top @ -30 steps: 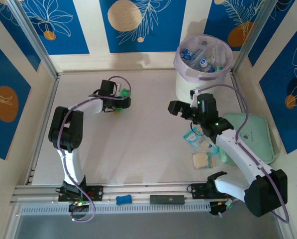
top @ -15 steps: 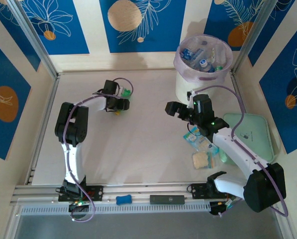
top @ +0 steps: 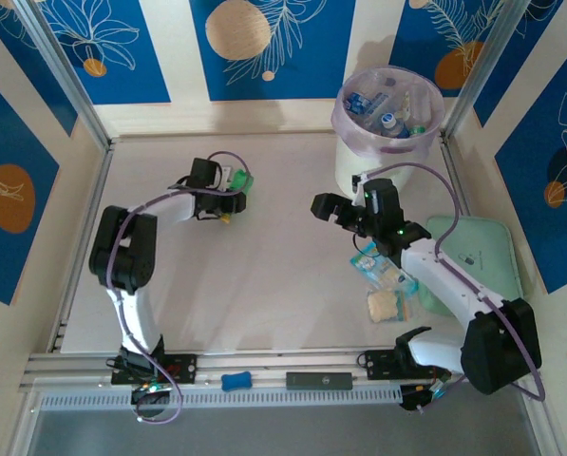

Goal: Put the plastic bottles in the bin

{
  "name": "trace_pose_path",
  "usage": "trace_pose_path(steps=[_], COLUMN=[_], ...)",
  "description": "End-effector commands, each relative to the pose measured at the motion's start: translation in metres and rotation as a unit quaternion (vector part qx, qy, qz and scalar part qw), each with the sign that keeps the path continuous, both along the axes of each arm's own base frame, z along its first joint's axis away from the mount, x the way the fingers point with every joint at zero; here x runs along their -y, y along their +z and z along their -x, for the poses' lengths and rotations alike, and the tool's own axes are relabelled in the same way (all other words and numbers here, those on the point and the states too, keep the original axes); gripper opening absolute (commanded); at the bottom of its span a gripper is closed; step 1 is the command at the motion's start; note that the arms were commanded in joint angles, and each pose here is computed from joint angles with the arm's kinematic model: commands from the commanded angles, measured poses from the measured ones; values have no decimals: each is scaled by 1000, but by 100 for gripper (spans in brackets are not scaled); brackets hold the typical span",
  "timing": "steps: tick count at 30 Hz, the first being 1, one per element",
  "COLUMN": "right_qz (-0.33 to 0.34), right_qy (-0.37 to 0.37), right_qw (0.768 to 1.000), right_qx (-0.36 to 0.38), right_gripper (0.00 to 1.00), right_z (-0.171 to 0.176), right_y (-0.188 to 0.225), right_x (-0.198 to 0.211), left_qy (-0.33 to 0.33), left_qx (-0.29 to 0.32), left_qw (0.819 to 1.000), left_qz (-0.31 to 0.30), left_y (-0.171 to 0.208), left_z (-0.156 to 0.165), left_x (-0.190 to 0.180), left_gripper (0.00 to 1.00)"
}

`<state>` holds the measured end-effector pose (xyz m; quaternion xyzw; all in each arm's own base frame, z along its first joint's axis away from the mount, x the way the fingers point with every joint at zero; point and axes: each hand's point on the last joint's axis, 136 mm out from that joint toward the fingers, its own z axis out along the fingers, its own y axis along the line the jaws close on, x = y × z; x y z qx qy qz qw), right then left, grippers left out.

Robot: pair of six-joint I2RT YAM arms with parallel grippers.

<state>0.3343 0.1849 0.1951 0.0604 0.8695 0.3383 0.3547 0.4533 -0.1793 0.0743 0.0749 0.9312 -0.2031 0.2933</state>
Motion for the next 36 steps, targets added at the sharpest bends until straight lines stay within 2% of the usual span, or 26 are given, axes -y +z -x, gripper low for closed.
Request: trace_pose_path(steps=[1, 8, 17, 26, 36], right_qz=[-44, -79, -100, -123, -119], right_qy=[28, 87, 131, 159, 159], right_qw=[998, 992, 986, 979, 980], right_qx=[29, 38, 16, -15, -20], right_gripper=[99, 99, 99, 87, 72], right_z=[-7, -10, -18, -21, -22], right_y=[28, 35, 26, 10, 2], right_x=[-24, -66, -106, -129, -130], left_qy=[-21, -50, -84, -109, -135], left_qx=[61, 97, 116, 105, 96], left_qw=[995, 983, 972, 969, 963], left_qz=[80, 151, 187, 194, 214], left_y=[52, 83, 99, 94, 93], left_z=[9, 58, 110, 131, 143], left_x=[26, 60, 93, 105, 125], left_gripper=[48, 47, 47, 47, 48])
